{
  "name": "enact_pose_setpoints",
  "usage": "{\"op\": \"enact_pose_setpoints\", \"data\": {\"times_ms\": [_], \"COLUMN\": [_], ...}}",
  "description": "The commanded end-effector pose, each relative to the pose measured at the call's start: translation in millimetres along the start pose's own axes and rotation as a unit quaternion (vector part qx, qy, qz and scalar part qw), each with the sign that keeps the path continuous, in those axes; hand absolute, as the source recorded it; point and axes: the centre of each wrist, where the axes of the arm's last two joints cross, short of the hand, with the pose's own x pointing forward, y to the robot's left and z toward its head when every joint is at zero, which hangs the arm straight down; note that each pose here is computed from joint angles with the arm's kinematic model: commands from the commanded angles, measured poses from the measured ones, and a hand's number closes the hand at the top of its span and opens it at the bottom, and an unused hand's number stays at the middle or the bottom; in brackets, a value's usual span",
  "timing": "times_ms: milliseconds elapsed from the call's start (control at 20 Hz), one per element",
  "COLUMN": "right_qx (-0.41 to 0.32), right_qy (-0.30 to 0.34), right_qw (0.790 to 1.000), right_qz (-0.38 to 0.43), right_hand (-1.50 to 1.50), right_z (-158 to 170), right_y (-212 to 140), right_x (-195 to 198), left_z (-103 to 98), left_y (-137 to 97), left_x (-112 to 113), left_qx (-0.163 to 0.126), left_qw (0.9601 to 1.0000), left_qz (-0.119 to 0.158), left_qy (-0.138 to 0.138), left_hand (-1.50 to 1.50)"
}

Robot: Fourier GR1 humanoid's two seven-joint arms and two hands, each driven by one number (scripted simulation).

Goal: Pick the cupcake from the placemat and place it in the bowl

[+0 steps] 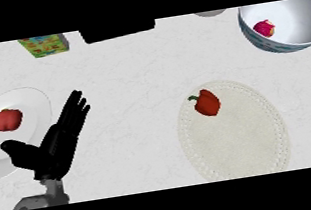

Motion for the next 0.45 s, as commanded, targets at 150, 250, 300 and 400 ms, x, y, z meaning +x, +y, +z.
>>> {"op": "enact_pose_setpoints", "data": {"times_ms": [150, 250, 300, 400], "right_qx": [0.043, 0.048, 0.062, 0.097], "right_qy": [0.016, 0.041, 0.051, 0.077], "right_qw": [0.999, 0.998, 0.997, 0.992], "right_qz": [-0.020, -0.007, -0.010, -0.029], "right_hand": [1.50, 1.50, 1.50, 1.50], "right_z": [119, 163, 184, 231], "right_y": [-19, -35, -40, -37], "right_x": [-15, -14, -12, -9], "left_z": [9, 8, 2, 15], "left_y": [8, 3, 1, 12], "left_x": [-8, -1, 6, -8], "left_qx": [0.020, 0.025, 0.023, 0.027], "left_qw": [0.9998, 0.9997, 0.9997, 0.9996], "left_qz": [0.003, 0.006, 0.007, 0.005], "left_qy": [0.009, -0.001, -0.007, 0.003], "left_hand": [0.00, 0.00, 0.00, 0.00]}}
